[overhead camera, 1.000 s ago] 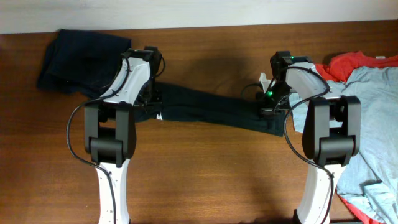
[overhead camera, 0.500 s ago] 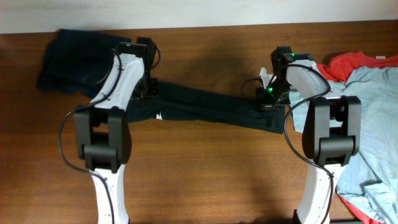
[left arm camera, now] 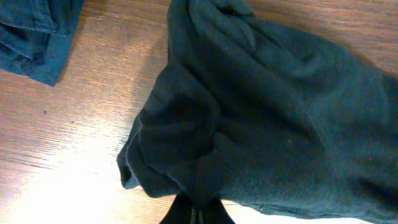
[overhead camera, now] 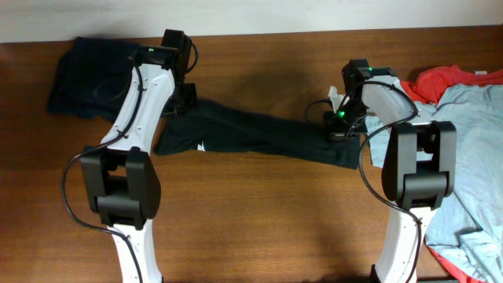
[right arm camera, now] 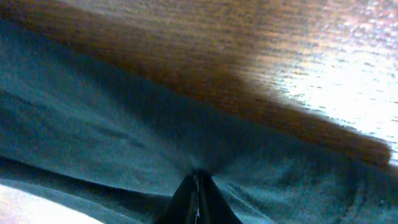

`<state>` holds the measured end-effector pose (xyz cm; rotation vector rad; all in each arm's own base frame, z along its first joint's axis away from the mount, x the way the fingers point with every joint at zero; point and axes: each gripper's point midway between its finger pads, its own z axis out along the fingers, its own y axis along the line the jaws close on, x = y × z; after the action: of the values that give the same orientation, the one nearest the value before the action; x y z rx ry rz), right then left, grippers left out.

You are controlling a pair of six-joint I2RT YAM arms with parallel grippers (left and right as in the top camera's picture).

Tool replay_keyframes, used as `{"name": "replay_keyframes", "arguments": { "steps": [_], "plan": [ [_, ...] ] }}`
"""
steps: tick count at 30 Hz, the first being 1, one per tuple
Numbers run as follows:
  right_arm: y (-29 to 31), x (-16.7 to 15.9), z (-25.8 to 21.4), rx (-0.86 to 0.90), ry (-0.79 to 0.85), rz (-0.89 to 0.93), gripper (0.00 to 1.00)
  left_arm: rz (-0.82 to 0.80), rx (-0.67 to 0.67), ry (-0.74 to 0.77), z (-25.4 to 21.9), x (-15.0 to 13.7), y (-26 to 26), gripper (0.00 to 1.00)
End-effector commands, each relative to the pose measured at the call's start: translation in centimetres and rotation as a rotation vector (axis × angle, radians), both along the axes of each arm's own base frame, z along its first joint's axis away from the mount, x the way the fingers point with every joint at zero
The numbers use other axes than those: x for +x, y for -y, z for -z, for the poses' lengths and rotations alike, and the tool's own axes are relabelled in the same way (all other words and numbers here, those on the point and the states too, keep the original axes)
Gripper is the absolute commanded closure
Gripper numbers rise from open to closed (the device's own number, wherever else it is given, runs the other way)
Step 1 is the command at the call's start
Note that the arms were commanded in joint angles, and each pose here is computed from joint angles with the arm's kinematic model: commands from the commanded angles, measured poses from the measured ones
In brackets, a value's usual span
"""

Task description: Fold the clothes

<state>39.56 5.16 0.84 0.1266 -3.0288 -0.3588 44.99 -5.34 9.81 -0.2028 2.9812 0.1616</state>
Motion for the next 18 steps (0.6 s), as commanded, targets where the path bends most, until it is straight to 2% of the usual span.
{"name": "replay_keyframes", "arguments": {
  "steps": [1,8,18],
  "plan": [
    [0.0,0.2,0.0,-0.007,-0.002,-0.01,0.91,-0.004,0.017,0.019,-1.0,0.1,-0.7,0.99],
    [0.0,-0.1,0.0,-0.008,-0.016,-0.01,0.92,-0.001,0.023,-0.022,-0.4,-0.8,-0.7,0.99],
    [0.0,-0.2,0.0,-0.008,-0.02,-0.01,0.91,0.003,0.035,-0.108,3.4,-2.7,-0.8,0.99]
  ]
}}
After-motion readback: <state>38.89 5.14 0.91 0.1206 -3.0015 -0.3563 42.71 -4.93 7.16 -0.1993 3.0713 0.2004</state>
